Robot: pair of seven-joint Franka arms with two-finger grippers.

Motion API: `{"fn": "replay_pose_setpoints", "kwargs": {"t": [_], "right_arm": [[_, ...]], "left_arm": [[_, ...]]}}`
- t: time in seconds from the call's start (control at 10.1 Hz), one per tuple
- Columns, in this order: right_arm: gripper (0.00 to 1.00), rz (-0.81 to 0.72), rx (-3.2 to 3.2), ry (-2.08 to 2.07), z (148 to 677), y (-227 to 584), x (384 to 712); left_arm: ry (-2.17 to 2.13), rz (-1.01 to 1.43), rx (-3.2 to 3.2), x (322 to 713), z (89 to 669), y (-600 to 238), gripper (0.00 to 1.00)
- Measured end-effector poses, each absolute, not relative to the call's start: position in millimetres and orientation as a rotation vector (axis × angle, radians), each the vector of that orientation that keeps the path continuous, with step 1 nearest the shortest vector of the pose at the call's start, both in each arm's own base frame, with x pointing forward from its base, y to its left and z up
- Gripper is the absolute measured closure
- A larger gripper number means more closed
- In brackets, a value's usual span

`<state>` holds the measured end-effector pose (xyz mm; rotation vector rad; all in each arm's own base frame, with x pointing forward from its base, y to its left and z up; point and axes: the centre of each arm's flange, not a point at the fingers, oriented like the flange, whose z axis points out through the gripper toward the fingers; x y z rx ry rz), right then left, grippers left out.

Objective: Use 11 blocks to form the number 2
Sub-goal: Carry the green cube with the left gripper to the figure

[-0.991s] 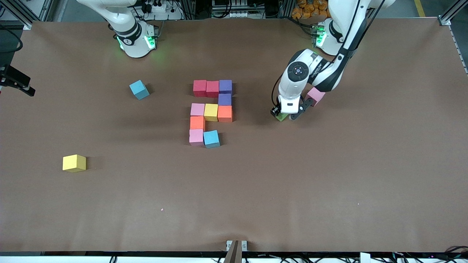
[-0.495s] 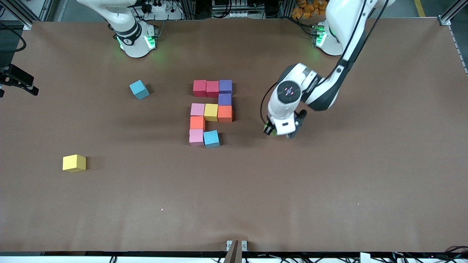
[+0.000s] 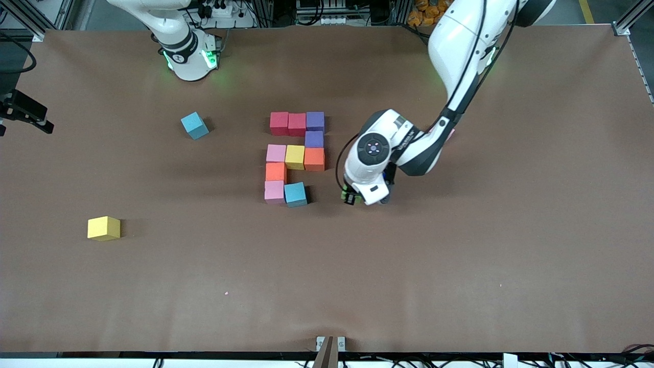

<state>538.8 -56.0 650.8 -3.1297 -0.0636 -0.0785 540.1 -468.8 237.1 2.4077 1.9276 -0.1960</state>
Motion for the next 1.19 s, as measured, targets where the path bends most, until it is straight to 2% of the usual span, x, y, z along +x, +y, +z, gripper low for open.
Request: {"fn": "replay_pose_setpoints", "kwargs": {"t": [0.4, 1.19], "right_arm": [[0.00, -0.078, -3.130, -0.063, 651, -56, 539], [0.00, -0.077, -3.130, -0.064, 651, -56, 539]], "left_arm": [[1.960, -0.194, 2.296, 533, 236, -515, 0.44], [1.951, -0.117, 2.204, 532, 211, -546, 0.44]]}}
